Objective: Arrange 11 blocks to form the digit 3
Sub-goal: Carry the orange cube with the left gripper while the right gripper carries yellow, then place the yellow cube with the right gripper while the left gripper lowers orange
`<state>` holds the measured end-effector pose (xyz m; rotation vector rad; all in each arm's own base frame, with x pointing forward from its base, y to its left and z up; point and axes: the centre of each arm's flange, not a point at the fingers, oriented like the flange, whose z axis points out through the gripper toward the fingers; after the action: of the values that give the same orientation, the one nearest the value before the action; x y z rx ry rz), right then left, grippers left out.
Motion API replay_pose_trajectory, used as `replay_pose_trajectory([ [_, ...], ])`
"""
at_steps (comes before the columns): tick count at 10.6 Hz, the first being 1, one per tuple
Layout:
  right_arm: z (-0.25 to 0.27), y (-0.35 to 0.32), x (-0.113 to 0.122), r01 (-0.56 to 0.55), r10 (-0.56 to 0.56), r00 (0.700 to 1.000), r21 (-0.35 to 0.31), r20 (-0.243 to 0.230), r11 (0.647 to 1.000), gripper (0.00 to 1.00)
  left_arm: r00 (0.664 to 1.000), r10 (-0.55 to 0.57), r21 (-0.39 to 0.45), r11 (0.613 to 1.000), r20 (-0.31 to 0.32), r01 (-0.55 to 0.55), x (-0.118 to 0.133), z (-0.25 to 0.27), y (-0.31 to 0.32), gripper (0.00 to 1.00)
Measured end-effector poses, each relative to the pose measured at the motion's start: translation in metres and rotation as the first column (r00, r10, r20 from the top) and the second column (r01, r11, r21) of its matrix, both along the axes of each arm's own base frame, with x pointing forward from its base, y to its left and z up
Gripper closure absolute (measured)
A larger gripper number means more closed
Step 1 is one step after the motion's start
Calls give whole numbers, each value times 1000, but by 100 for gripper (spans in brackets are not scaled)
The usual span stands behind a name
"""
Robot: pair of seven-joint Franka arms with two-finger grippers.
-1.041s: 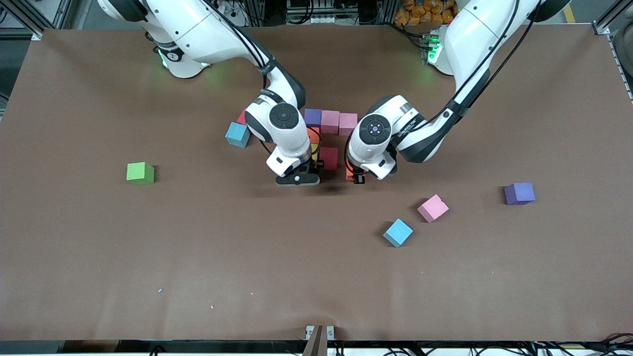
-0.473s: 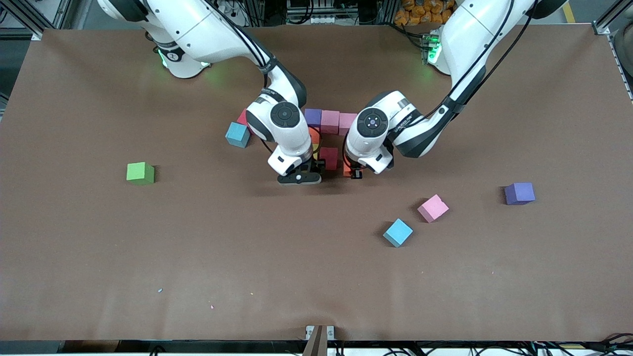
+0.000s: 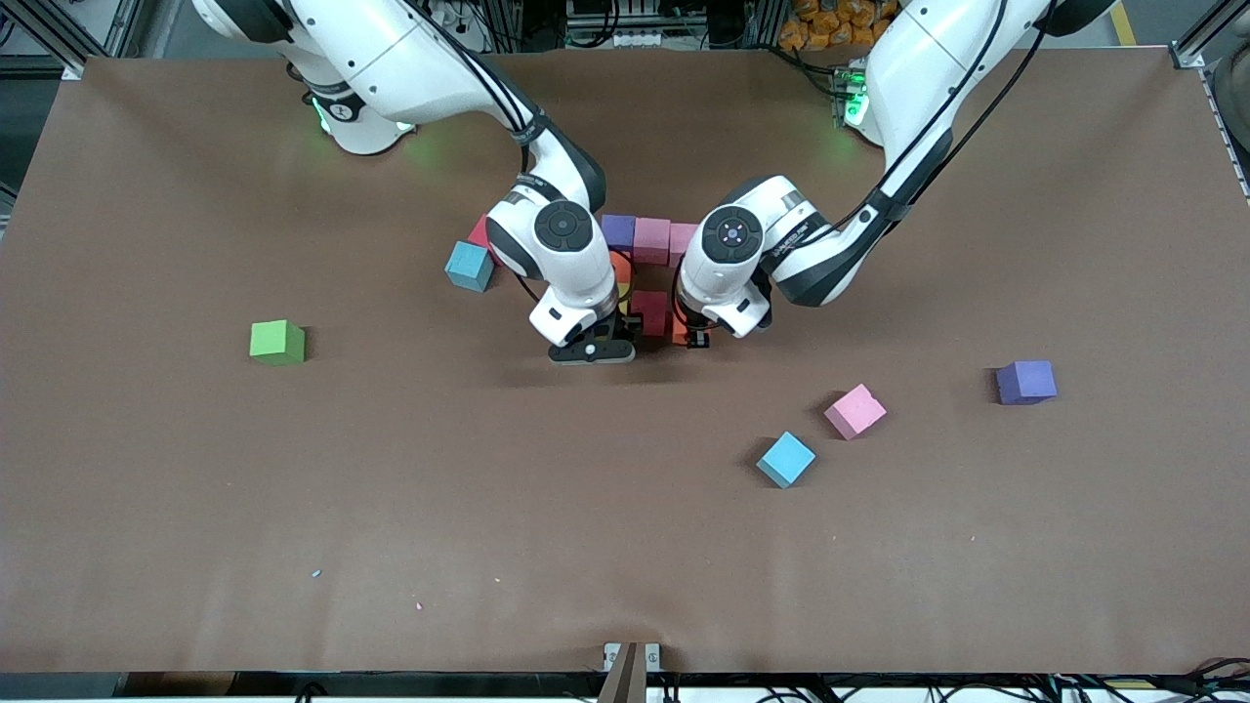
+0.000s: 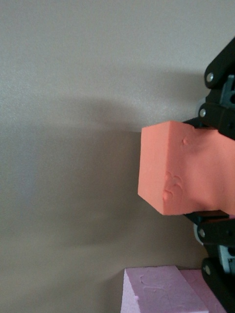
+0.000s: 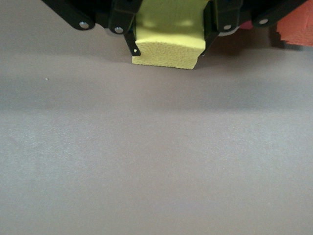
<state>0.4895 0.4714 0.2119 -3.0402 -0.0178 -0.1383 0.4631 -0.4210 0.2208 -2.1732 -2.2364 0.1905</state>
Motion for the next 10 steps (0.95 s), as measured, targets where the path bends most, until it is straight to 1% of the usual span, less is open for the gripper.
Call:
replay_pose_trajectory([
  [10,-2,-1,-1,-1,1,1000,-2,-2,1000,48,1000,-5,-9,1000,8,5,-9,-4,-7,40],
])
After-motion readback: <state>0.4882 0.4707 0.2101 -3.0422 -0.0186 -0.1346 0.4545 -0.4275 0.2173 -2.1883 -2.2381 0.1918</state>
